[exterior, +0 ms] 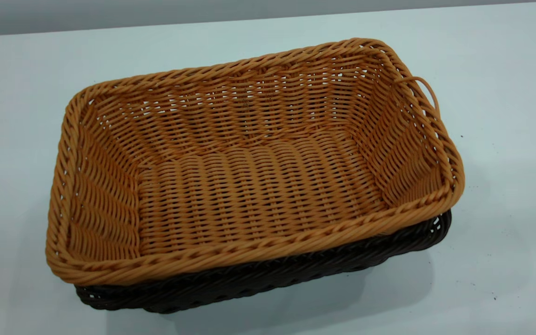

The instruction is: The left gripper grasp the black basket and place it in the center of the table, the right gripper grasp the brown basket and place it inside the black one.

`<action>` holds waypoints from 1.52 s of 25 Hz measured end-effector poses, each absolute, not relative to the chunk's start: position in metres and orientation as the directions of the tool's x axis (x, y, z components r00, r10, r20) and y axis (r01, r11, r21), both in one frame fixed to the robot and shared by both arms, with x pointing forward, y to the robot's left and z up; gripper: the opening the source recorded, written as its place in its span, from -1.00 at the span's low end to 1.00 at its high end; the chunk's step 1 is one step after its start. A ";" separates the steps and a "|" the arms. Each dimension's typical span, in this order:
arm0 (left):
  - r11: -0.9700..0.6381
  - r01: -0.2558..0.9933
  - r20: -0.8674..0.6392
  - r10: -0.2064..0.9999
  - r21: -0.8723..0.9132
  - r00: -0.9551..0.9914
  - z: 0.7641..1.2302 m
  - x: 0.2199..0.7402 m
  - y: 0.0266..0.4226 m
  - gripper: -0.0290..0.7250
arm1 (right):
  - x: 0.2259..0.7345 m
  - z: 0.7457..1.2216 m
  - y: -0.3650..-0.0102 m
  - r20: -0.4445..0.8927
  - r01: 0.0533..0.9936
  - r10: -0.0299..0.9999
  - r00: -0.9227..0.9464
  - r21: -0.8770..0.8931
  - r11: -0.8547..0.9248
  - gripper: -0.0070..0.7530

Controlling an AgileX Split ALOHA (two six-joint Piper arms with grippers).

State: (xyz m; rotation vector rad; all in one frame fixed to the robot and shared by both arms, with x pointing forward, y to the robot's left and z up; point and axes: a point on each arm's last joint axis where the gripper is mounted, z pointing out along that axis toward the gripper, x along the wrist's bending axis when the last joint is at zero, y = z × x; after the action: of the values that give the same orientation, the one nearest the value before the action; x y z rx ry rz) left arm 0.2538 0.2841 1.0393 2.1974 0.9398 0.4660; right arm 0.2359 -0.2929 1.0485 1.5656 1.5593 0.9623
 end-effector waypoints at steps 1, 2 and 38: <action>-0.485 0.470 0.058 0.739 0.738 0.671 1.039 0.251 0.286 -0.92 | 0.236 1.048 -0.293 0.020 0.466 1.000 -0.008 0.885 -0.014 -0.98; -0.468 0.446 0.063 0.740 0.763 0.669 1.039 0.246 0.289 -0.92 | 0.236 1.048 -0.293 0.020 0.466 1.000 -0.008 0.885 -0.014 -0.98; -0.332 0.401 0.082 0.847 0.854 0.526 1.037 0.236 0.296 -0.92 | 0.236 1.048 -0.293 0.022 0.466 1.000 -0.010 0.885 -0.015 -0.98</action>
State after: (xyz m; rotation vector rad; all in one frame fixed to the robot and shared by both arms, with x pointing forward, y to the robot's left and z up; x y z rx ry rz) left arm 0.2363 0.2957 1.0370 1.9371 1.0190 0.6800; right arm 0.2359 -0.2927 1.0485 1.5656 1.5606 0.9657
